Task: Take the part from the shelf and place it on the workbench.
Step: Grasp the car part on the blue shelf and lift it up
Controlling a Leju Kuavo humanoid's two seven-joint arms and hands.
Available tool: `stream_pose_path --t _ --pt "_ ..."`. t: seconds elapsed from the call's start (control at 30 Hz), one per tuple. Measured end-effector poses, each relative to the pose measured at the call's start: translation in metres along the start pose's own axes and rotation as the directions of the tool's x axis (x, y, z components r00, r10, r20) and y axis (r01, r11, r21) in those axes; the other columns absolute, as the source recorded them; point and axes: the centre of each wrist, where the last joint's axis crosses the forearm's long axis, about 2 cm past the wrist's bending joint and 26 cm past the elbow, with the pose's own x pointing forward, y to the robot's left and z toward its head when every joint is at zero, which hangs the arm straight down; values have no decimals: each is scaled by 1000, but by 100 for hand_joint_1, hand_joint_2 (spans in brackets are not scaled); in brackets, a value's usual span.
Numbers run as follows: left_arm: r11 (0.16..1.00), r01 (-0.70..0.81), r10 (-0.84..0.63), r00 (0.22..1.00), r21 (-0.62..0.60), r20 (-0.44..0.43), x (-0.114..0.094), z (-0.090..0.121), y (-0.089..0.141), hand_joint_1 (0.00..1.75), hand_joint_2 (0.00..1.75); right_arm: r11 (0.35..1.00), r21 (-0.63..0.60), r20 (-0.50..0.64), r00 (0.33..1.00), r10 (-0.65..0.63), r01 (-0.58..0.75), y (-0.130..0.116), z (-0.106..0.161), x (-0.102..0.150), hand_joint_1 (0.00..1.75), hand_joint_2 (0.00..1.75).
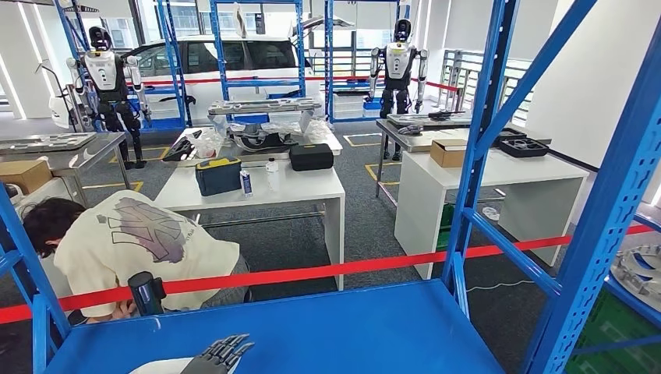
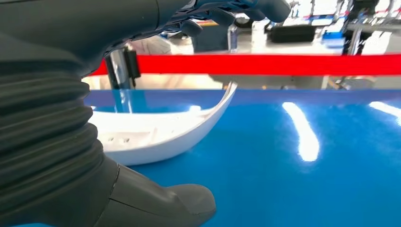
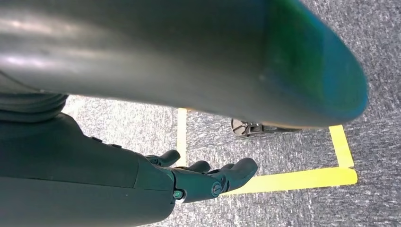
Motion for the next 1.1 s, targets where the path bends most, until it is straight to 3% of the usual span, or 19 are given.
stream_pose_path --t 0.3,0.7,1.1 --pt "998 -23 17 995 -58 -102 -12 6 -6 0 175 1000 -2 -2 1000 -10 10 0 0 -1 0 0" --pt "999 -9 -4 958 -45 -286 -34 24 -11 0 175 1000 -1 -21 1000 15 -15 0 0 -1 0 0" --pt "1000 -30 29 926 2 -377 -47 36 -12 0 175 1000 0 -26 999 26 -26 0 0 -1 0 0"
